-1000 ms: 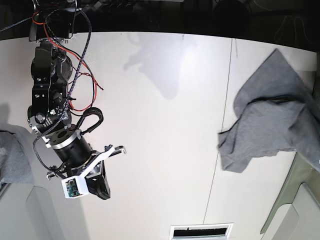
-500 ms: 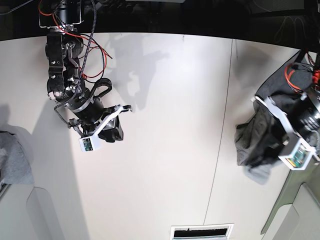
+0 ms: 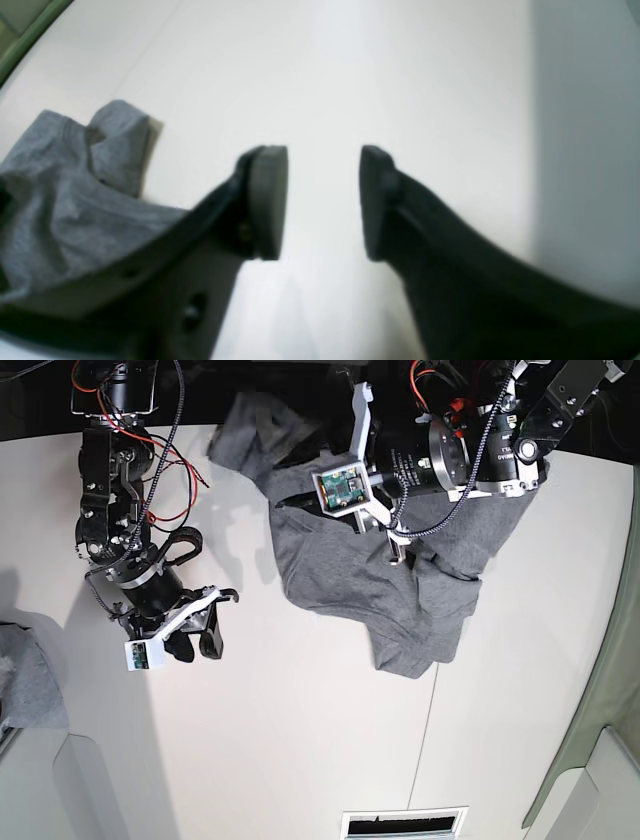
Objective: Layout the t-shirt on the table in an organized manner, then fold the t-shirt properly
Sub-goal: 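Lay the shirt down and grasp its edge with both grippers, then pull the shirt apart, right gripper dragging fabric away from left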
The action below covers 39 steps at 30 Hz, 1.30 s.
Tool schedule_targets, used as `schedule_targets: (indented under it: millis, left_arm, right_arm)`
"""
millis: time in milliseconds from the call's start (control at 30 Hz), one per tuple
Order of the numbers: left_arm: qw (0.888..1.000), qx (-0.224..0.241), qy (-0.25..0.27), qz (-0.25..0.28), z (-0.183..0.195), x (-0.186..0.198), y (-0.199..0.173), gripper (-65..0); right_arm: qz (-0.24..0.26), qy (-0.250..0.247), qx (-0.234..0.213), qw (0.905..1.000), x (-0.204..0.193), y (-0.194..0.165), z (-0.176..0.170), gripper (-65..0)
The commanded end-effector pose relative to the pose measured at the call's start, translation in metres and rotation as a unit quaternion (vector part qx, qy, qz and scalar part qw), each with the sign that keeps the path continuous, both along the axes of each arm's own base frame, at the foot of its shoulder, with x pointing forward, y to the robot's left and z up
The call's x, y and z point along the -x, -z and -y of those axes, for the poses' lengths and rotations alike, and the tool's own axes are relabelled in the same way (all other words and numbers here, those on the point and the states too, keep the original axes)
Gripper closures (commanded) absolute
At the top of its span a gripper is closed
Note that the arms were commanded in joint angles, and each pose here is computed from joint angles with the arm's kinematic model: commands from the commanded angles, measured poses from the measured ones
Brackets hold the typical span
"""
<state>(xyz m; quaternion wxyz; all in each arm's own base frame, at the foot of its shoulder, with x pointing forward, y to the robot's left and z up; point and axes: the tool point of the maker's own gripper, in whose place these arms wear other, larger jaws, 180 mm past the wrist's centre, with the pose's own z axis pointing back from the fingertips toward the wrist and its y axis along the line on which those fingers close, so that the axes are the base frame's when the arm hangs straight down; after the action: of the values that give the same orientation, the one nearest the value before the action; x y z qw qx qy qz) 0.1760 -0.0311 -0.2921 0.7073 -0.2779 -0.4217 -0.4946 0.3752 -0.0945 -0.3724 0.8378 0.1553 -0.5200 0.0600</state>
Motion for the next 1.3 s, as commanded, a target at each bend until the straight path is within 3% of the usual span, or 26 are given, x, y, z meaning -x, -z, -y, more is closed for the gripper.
schedule_targets:
  millis: [0, 67, 233, 367, 567, 767, 800, 867, 1000, 1100, 1267]
  left_arm:
    - [1.000, 0.019, -0.005, 0.012, 0.001, -0.005, -0.012, -24.6]
    - [1.000, 0.020, -0.011, 0.013, -0.001, -0.009, -0.013, -24.6]
    - [0.999, 0.018, -0.025, 0.020, -0.008, -0.017, -0.015, -24.6]
    - [0.994, 0.006, -0.102, 0.042, -0.033, -0.048, -0.020, -24.6]
    - [0.965, -0.031, -0.245, 0.092, -0.101, -0.102, -0.031, -24.6]
    - [0.939, -0.082, -0.331, 0.044, -0.167, -0.125, 0.018, -24.6]
    - [0.936, -0.086, -0.339, 0.034, -0.175, -0.127, 0.028, -24.6]
    - [0.931, -0.090, -0.352, 0.019, -0.186, -0.130, 0.046, -24.6]
    - [0.922, -0.099, -0.375, -0.004, -0.206, -0.140, 0.069, -24.6]
    - [0.918, -0.094, -0.384, -0.010, -0.212, -0.149, 0.070, -24.6]
    - [0.918, -0.080, -0.388, 0.015, -0.212, -0.171, 0.051, -24.5]
  right_arm:
    - [0.033, 0.006, -0.009, 0.9994, -0.011, -0.020, 0.002, -27.9]
    - [0.034, 0.007, -0.022, 0.9992, -0.011, -0.021, 0.001, -31.4]
    - [0.020, 0.006, -0.059, 0.9980, -0.009, -0.014, -0.017, -32.2]
    - [-0.024, -0.021, -0.071, 0.9970, 0.002, 0.015, -0.046, -37.9]
    - [-0.093, -0.098, -0.073, 0.9881, 0.025, 0.064, -0.102, -40.8]
    - [-0.103, -0.169, -0.106, 0.9745, 0.041, 0.065, -0.148, -40.5]
    - [-0.101, -0.170, -0.109, 0.9742, 0.040, 0.062, -0.152, -39.4]
    - [-0.092, -0.171, -0.113, 0.9744, 0.036, 0.056, -0.157, -31.4]
    - [-0.046, -0.180, -0.113, 0.9760, 0.027, 0.041, -0.166, -1.5]
    - [-0.004, -0.177, -0.110, 0.9781, 0.017, 0.028, -0.166, 0.0]
    - [0.052, -0.189, -0.051, 0.9793, -0.009, 0.000, -0.156, 0.0]
